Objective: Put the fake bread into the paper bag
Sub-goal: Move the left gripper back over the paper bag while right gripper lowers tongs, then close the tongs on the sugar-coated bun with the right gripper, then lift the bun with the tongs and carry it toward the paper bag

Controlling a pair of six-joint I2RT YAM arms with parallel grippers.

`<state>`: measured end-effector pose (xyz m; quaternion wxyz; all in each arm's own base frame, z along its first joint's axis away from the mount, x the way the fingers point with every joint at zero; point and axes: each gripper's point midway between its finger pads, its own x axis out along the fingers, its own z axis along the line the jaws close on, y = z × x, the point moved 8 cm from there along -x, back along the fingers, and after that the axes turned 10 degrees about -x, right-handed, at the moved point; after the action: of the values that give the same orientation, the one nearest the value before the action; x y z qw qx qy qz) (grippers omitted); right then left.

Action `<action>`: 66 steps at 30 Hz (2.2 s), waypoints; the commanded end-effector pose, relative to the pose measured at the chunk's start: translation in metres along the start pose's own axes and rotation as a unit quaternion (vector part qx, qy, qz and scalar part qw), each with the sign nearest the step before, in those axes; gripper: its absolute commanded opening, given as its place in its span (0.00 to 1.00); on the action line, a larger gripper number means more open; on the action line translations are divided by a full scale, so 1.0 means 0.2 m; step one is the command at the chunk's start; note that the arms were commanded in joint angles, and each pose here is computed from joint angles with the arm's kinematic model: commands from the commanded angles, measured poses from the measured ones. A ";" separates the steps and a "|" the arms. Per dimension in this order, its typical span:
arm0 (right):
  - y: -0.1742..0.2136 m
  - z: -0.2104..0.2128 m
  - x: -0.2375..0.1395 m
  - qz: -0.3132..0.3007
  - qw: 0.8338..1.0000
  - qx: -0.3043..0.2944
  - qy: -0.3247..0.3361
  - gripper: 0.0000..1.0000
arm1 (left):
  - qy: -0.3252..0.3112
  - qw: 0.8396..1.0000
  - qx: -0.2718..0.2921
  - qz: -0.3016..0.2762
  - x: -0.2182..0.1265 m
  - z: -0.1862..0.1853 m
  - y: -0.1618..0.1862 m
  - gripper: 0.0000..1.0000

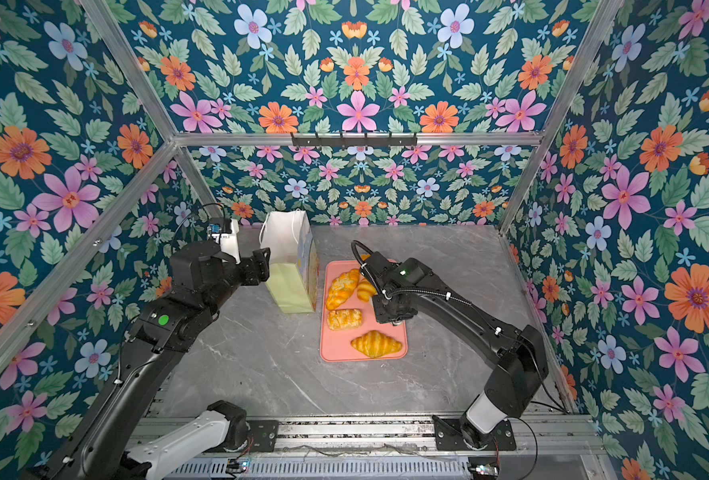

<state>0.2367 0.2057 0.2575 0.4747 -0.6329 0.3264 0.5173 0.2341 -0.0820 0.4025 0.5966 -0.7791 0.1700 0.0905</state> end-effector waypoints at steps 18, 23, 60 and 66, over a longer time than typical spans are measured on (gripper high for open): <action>0.00 0.02 0.12 0.012 1.000 0.021 0.014 0.44 | 0.013 1.000 -0.004 -0.009 0.00 -0.01 0.00 0.78; -0.01 0.03 0.15 0.018 0.999 0.023 0.013 0.43 | 0.005 1.000 -0.008 -0.011 0.01 0.00 0.00 0.77; -0.03 -0.01 -0.17 -0.034 0.999 -0.024 -0.003 0.26 | -0.004 1.000 -0.025 0.008 0.06 -0.02 -0.03 0.76; -0.04 0.00 -0.45 -0.102 0.992 -0.036 -0.064 0.25 | -0.026 0.999 -0.029 0.020 0.09 -0.02 -0.05 0.75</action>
<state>0.2282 0.2026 0.3282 0.5140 -0.6486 0.2408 0.5071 0.2534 -0.0895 0.4060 0.5789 -0.7885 0.1745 0.1124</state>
